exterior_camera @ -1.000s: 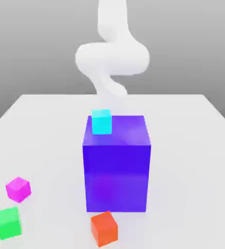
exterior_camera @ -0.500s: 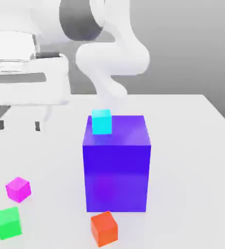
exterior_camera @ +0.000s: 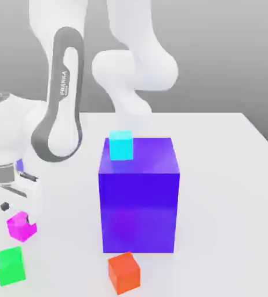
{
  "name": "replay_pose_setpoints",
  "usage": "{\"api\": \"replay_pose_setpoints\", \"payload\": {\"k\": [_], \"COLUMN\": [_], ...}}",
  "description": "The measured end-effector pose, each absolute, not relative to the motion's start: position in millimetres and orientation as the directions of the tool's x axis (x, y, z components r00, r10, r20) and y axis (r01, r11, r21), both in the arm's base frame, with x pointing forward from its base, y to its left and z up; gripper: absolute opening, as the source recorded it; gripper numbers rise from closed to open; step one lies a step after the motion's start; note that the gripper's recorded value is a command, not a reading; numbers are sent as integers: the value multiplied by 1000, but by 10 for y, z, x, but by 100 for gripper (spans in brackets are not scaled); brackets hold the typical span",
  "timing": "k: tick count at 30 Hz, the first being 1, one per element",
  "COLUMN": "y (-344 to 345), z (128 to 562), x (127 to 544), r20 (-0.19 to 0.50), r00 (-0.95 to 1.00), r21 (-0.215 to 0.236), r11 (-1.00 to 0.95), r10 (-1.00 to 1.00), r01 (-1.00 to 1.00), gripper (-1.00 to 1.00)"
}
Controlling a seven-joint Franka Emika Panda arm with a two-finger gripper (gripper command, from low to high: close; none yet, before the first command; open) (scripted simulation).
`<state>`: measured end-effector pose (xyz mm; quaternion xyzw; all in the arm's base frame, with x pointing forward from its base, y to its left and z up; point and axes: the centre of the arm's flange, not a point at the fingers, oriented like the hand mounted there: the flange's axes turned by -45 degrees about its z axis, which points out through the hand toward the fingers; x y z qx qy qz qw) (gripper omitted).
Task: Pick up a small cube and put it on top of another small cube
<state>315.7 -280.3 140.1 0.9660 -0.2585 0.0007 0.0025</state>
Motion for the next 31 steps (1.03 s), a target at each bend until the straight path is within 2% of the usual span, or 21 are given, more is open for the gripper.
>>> {"api": "replay_pose_setpoints", "payload": {"k": [1, 8, 15, 23, 27, 28, 31], "y": [-2795, -2793, -2792, -2652, -2617, -2614, -2614], "z": [1313, 1294, 1856, 2362, 1978, 1861, 1861], "x": [3149, 3148, 3152, 4233, 4374, 4372, 4372], "r20": [2, 0, 1, 0, 1, 0, 0], "r00": [866, 866, 866, 908, 913, 913, 913], "r21": [3, 2, 1, -3, -1, -1, -1], "r11": [-866, -866, -866, -908, -913, -913, -913], "r10": [-500, -501, -501, -419, -408, -408, -408], "r01": [-500, -501, -501, -419, -408, -408, -408], "gripper": [-100, -100, -100, -100, -100, 100, 100]}}
